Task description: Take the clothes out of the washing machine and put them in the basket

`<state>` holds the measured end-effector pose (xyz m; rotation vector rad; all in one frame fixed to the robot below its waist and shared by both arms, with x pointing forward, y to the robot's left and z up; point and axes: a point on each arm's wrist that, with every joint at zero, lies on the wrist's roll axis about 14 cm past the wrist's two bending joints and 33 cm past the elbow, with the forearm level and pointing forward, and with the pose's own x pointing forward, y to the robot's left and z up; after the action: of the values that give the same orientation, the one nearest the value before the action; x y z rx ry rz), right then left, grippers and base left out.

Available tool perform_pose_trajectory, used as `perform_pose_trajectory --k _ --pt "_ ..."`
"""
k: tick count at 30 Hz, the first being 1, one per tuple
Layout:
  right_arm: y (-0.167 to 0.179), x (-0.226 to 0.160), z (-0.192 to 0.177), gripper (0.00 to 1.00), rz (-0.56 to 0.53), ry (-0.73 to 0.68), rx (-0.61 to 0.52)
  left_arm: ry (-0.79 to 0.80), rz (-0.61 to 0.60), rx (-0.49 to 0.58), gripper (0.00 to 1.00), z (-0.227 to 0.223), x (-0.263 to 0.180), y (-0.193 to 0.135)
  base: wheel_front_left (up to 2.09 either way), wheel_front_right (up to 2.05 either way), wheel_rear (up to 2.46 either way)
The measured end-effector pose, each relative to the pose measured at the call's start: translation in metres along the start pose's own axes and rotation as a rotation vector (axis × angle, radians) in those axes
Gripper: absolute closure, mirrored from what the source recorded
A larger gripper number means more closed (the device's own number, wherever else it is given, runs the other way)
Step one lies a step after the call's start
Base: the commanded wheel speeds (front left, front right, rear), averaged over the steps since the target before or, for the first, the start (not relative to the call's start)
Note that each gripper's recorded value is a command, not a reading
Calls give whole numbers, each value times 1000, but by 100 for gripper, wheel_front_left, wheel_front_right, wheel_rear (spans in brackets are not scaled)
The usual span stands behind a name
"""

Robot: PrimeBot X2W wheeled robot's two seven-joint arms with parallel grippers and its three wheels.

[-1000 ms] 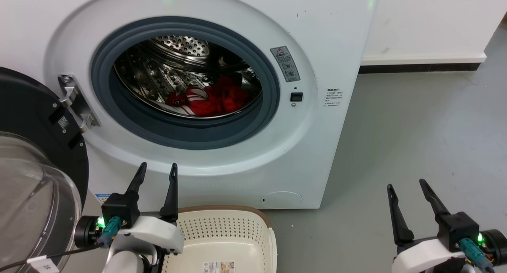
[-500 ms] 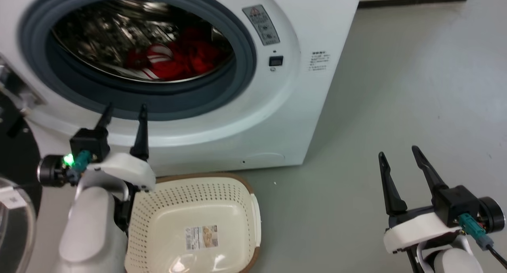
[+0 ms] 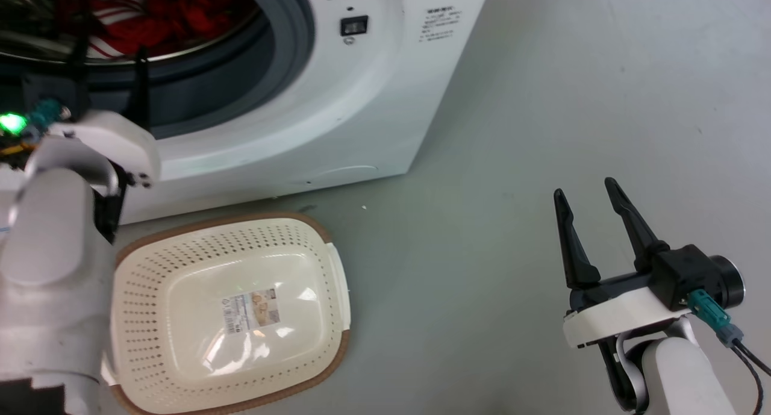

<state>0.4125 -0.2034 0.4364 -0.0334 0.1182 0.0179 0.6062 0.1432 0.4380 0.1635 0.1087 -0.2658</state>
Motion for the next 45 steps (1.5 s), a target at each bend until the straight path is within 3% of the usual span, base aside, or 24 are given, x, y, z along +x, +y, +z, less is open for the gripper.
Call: perform_pose_trajectory --k 12,26,36,45 --pt "-17 0 -23 0 -52 67 20 126 -16 115 0 -16 76 19 0 0 0" --pt "-20 3 -41 0 -65 118 44 325 -18 199 0 -46 123 36 0 0 0" --pt "-12 8 -55 0 -41 156 64 578 -19 200 0 -86 134 42 0 0 0" --pt "-11 10 -60 0 -40 165 74 819 -33 139 0 -113 121 40 0 0 0"
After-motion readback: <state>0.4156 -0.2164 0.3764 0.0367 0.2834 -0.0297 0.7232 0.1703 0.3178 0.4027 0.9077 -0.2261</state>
